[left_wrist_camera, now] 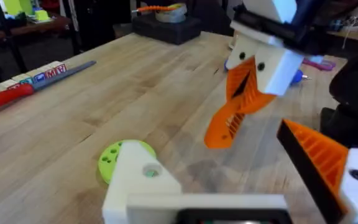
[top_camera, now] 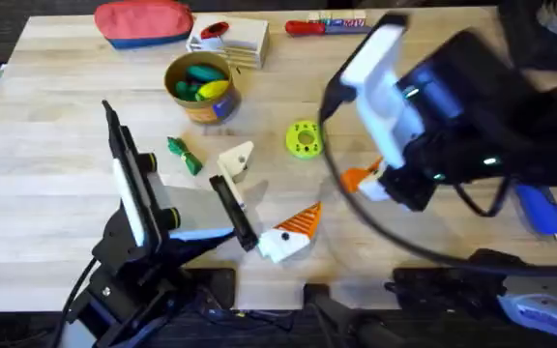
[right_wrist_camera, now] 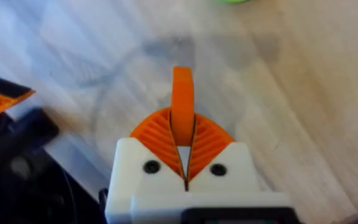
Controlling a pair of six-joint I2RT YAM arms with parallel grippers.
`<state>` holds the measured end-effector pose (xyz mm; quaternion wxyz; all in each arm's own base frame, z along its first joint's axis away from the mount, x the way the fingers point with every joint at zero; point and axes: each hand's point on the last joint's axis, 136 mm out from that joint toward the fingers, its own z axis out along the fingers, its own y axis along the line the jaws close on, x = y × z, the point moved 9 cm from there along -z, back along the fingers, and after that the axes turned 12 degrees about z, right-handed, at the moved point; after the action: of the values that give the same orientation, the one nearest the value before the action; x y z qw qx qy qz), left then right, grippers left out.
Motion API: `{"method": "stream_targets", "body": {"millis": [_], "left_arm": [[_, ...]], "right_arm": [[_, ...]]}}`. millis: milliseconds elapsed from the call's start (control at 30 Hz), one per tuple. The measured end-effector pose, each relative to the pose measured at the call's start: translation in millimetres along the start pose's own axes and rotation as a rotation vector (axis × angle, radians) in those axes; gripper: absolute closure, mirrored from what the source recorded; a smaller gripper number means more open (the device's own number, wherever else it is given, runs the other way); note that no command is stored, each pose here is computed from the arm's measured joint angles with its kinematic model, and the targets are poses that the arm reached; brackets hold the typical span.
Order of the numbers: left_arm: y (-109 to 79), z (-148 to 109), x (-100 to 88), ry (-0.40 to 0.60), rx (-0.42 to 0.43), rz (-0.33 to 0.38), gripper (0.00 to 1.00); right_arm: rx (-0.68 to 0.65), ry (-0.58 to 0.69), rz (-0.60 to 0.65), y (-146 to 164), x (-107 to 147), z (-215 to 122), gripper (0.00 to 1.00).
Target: Pick up the gripper from the table and insert it into the empty holder that is missing its gripper. Then pick up a screw, insert it into the mounting hole, and use the screwdriver to tighten it. Finally, clean up the table by picking up the vegetable and placing it into the bucket.
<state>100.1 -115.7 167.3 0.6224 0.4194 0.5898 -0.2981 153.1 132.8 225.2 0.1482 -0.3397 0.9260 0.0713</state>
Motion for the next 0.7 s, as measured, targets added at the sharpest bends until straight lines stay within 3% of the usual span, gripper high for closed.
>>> {"method": "stream_targets", "body": {"millis": [233, 333, 533, 700], "left_arm": [[0.0, 0.0, 0.0, 0.000, 0.000, 0.000, 0.050], [0.0, 0.0, 0.0, 0.000, 0.000, 0.000, 0.050], [0.0, 0.0, 0.0, 0.000, 0.000, 0.000, 0.049], [0.0, 0.0, 0.0, 0.000, 0.000, 0.000, 0.049]], "right_arm": [[-0.108, -0.469, 0.276, -43.4, -16.8, -58.6, 0.996], [-0.243, -0.569, 0.385, -58.1, -21.7, -67.5, 0.996], [-0.648, -0.388, 0.607, -69.2, -22.9, -26.4, 0.996], [-0.963, -0.240, 0.688, -66.6, -33.3, 0.6, 0.997]]}}
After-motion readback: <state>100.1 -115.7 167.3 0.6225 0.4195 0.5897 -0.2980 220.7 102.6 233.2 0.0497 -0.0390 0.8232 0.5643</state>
